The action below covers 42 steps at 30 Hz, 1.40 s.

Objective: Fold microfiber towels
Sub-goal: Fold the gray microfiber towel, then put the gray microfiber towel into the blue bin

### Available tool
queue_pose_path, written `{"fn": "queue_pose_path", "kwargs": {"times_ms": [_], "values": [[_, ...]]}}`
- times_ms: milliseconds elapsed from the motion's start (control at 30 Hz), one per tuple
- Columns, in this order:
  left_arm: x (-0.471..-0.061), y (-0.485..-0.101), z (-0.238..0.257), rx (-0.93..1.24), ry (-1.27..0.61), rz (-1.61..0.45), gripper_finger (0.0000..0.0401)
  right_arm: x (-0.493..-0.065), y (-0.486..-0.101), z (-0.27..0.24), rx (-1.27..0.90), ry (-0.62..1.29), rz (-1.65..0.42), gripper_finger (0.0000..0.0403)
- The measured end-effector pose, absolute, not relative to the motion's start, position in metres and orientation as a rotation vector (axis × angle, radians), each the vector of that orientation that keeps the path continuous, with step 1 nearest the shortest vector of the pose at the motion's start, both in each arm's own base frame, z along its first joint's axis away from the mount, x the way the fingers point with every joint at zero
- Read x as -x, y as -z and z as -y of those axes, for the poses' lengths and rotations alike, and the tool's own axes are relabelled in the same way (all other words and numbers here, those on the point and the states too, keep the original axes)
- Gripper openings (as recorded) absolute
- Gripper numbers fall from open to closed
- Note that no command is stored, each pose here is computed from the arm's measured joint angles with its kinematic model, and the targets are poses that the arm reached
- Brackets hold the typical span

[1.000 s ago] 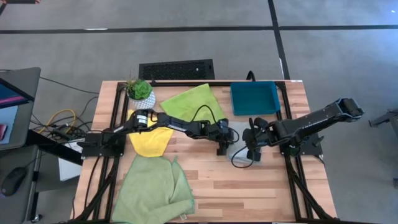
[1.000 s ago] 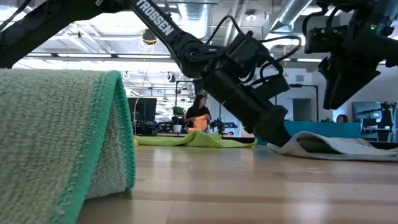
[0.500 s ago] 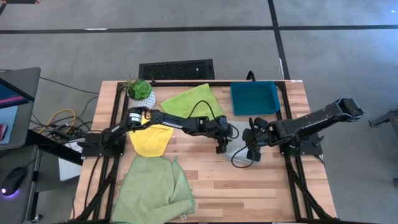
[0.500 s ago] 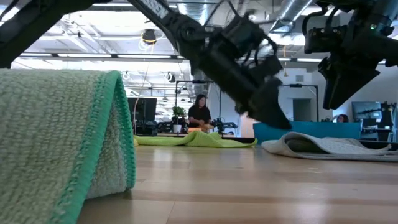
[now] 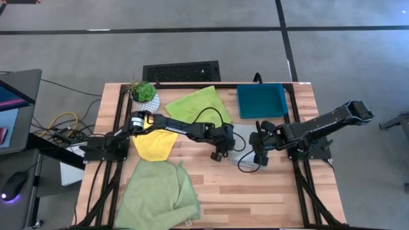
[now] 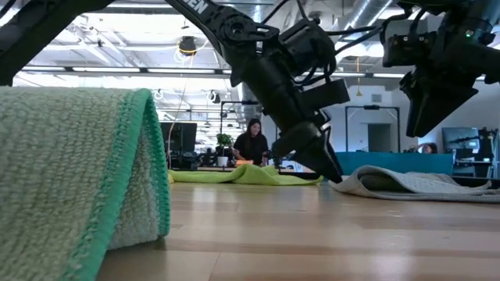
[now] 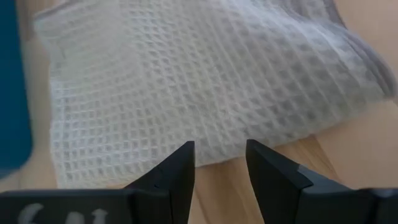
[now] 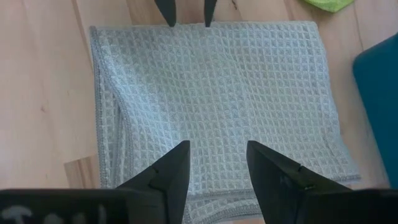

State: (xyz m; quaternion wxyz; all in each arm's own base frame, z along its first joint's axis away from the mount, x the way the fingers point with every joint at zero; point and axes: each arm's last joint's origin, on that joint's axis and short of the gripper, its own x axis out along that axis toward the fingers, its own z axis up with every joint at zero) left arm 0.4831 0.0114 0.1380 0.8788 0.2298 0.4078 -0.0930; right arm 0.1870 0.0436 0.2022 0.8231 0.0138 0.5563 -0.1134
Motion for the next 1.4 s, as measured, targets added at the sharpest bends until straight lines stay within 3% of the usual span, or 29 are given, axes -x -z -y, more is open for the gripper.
{"fn": "queue_pose_path", "kwargs": {"times_ms": [1100,1200,1400], "values": [[-0.495,-0.115,-0.005,-0.757,0.299,-0.745,0.0135,-0.187,-0.202,-0.044,-0.029,0.241,-1.183,0.0182],[-0.495,-0.115,-0.005,-0.763,0.304,-0.745,0.0111,-0.187,-0.202,-0.043,-0.029,0.242,-1.183,0.0182],[-0.495,-0.113,-0.004,-0.784,0.314,-0.742,0.0018,-0.187,-0.202,-0.043,-0.03,0.242,-1.183,0.0182]]}}
